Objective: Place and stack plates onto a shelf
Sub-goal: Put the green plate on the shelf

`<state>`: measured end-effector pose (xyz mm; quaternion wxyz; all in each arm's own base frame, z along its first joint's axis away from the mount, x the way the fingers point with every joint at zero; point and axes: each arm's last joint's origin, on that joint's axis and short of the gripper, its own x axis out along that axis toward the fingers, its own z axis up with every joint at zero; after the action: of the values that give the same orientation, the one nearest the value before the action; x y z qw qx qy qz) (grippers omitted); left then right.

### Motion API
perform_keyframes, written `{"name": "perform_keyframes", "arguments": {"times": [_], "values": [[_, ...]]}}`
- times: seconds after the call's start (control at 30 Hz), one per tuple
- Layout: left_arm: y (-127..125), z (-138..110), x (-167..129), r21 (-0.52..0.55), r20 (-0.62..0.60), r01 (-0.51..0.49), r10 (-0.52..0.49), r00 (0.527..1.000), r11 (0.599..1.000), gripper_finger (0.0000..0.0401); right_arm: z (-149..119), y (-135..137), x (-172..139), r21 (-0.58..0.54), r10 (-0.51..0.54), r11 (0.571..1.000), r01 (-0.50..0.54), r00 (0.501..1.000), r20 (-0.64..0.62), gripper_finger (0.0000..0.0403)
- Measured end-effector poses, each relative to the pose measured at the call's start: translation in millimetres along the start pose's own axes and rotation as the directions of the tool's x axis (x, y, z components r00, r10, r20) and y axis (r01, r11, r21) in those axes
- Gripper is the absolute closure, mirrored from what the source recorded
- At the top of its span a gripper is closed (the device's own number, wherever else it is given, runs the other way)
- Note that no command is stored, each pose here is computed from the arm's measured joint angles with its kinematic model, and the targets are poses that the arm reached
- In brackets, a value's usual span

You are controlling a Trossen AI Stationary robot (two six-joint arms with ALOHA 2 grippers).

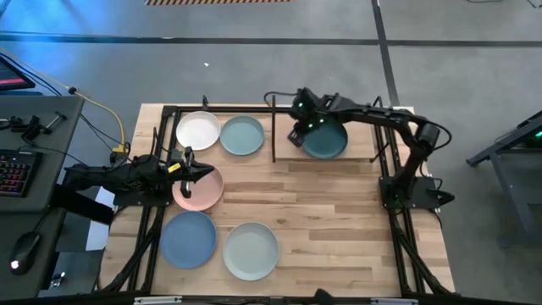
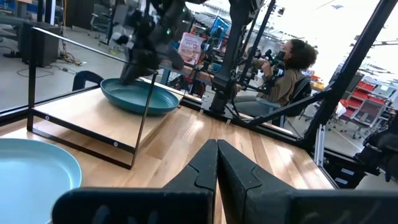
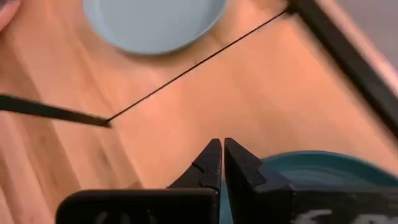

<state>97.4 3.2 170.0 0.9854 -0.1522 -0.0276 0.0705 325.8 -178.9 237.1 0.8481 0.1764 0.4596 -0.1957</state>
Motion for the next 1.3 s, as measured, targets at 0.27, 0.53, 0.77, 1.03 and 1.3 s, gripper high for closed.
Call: {"name": "perform_keyframes", "arguments": {"times": [0.27, 0.53, 0.77, 1.03, 1.3], "values": [[0.0, 0.1, 0.0, 0.0, 0.0, 0.0, 0.0, 1.0, 1.0, 0.04, -4.9, 4.4, 21.8, -0.014, -0.047, 0.999, 0.047, 0.998, -0.052, 0.0403], [0.0, 0.0, 0.0, 0.0, 0.0, 0.0, 0.0, 1.0, 1.0, 0.04, -9.9, 0.8, 34.3, -0.003, -0.118, 0.993, 0.118, 0.988, -0.101, 0.0403], [0.0, 0.0, 0.0, 0.0, 0.0, 0.0, 0.0, 1.0, 1.0, 0.04, -15.0, 0.2, 35.1, -0.008, -0.124, 0.992, 0.124, 0.98, -0.153, 0.0403], [0.0, 0.0, 0.0, 0.0, 0.0, 0.0, 0.0, 1.0, 1.0, 0.04, -21.2, -1.9, 29.6, -0.067, -0.194, 0.981, 0.184, 0.958, -0.213, 0.0403], [0.0, 0.0, 0.0, 0.0, 0.0, 0.0, 0.0, 1.0, 1.0, 0.04, -29.4, -6.0, 24.8, -0.106, -0.296, 0.955, 0.277, 0.91, -0.289, 0.0403]]}}
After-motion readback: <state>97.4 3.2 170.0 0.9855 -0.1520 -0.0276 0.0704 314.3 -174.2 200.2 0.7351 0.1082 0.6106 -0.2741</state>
